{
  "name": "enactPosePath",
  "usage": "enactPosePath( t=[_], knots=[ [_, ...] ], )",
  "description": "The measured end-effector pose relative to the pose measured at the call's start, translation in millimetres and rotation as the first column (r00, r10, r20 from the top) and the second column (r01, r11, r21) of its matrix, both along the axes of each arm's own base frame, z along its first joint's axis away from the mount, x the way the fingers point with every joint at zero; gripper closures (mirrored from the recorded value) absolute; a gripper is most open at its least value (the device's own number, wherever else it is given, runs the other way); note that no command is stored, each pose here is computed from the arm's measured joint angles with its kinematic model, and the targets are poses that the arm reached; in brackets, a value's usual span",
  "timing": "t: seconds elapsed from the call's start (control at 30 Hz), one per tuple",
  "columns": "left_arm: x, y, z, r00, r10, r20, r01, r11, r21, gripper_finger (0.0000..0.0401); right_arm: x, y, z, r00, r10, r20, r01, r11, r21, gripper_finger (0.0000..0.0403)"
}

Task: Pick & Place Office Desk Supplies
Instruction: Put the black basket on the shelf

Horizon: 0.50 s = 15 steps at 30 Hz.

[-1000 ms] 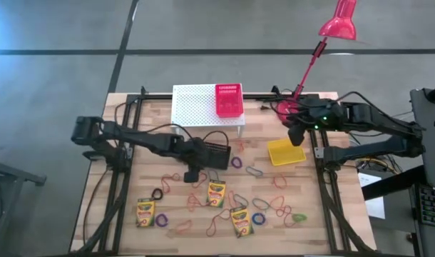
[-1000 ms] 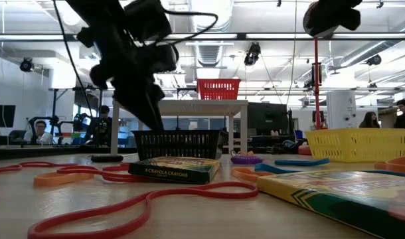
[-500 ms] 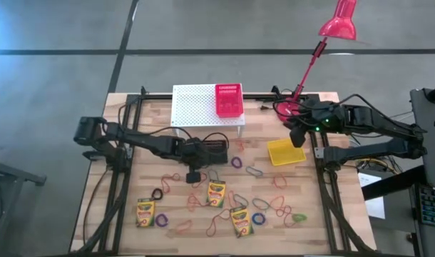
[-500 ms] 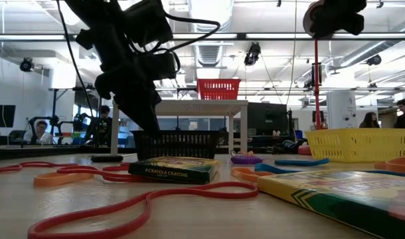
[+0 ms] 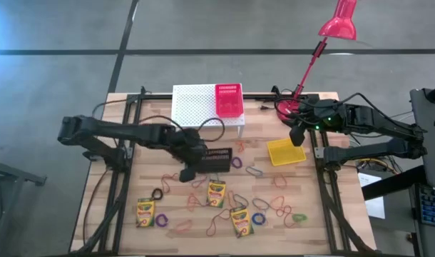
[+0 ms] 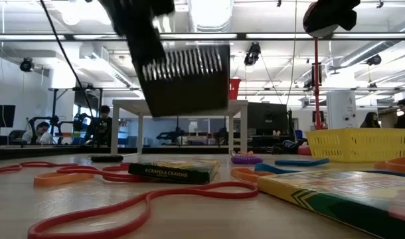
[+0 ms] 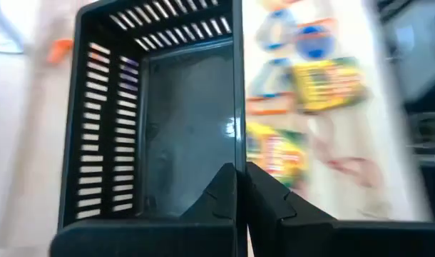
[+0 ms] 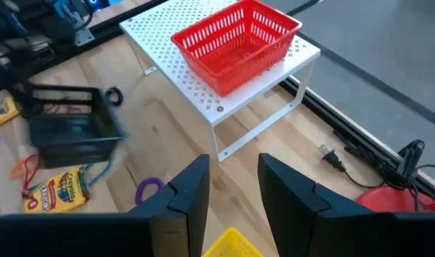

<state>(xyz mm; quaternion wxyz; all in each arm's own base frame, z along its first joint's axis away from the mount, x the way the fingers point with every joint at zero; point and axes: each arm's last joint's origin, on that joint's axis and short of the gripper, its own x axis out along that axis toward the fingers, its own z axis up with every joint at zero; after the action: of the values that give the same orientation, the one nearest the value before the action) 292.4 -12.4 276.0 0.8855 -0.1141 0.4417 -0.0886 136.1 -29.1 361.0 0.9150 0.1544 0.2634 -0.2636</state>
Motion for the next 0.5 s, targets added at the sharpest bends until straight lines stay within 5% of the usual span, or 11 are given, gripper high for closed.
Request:
enactPosePath(
  t=[0.23,0.37,0.5],
  knots=[
    [-35,6,82,1.000,-0.019,-0.020,0.018,0.997,-0.079,0.0388,1,-1,1,1.000,-0.011,0.015,0.011,1.000,-0.009,0.0288],
    [-46,34,107,0.996,0.094,-0.004,-0.093,0.990,0.101,0.0388,7,-2,4,0.999,-0.021,0.050,0.022,1.000,-0.021,0.0287],
    [-51,77,110,0.971,0.240,0.009,-0.232,0.928,0.291,0.0388,15,-3,6,0.996,-0.020,0.089,0.022,0.999,-0.027,0.0291]
  ],
)
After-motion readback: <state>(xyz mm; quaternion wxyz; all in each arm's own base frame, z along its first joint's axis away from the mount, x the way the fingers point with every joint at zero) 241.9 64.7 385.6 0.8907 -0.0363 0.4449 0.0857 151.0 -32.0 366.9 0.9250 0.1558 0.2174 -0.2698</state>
